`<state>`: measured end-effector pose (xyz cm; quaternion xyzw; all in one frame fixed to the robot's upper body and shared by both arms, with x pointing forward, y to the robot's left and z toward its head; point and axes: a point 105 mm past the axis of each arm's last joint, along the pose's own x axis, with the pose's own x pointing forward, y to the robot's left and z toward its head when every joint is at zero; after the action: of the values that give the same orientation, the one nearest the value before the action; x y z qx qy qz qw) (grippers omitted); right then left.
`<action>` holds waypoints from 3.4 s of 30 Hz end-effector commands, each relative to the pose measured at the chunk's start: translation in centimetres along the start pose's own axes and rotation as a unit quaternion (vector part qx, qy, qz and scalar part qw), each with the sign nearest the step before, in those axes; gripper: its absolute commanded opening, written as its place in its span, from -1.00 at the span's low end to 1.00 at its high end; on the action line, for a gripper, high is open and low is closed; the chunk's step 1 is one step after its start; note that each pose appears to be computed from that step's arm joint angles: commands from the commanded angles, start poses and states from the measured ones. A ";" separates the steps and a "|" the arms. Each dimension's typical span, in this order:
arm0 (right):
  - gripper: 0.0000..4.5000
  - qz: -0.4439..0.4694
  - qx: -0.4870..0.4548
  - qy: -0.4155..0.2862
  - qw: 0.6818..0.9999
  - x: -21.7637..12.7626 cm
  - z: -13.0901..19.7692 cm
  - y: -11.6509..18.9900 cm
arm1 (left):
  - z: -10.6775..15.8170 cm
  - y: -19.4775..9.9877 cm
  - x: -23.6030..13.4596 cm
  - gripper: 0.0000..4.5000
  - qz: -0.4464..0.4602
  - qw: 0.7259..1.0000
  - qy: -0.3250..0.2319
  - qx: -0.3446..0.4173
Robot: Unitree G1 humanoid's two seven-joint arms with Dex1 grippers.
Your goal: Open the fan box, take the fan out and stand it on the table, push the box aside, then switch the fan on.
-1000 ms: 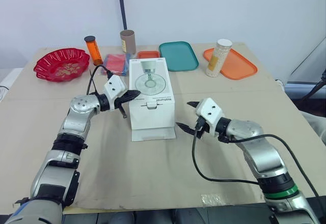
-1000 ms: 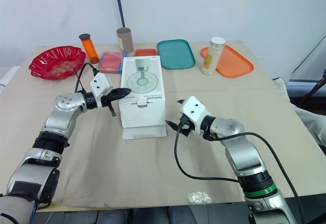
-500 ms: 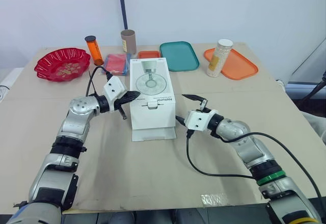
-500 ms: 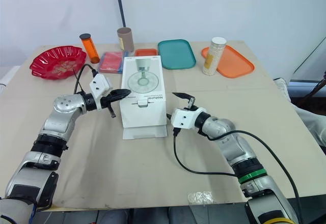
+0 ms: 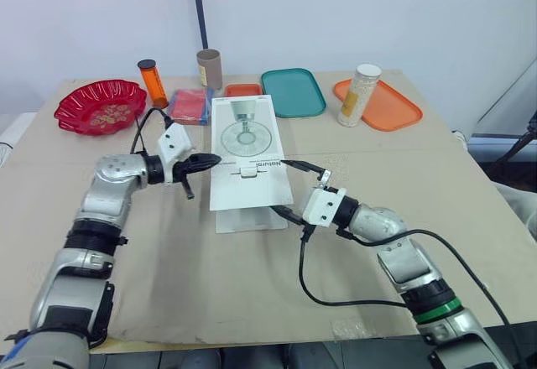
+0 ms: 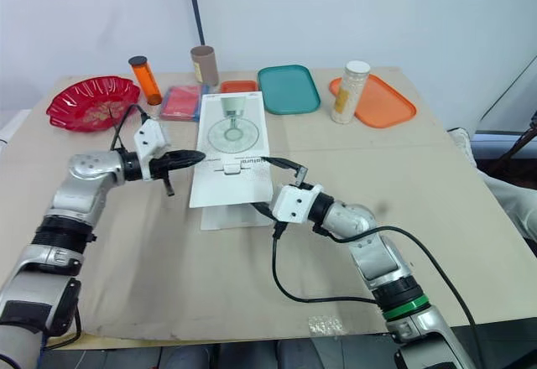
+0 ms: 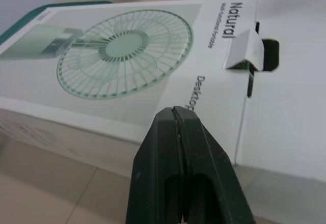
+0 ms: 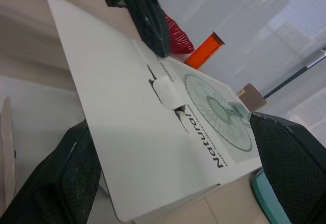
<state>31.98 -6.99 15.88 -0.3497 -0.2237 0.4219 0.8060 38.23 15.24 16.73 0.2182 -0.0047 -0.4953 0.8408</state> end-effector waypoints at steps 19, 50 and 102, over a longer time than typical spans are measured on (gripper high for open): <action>1.00 -0.126 0.102 -0.013 0.987 3.9 -0.7 -7.3 | 1.2 1.5 -1.1 -0.99 0.091 0.995 -0.035 0.022; 1.00 -0.078 0.098 0.077 0.989 4.0 0.1 -5.6 | 0.8 -0.8 2.8 -0.99 0.046 0.999 -0.025 0.000; -0.99 -0.019 0.067 0.341 0.937 -2.5 -4.3 -4.6 | 0.0 -1.3 3.6 -1.00 0.048 0.998 -0.035 0.001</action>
<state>34.69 -11.95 14.43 -0.4154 0.1212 0.3106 0.8464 39.05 11.16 16.25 0.1990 -0.0617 -0.4645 0.8607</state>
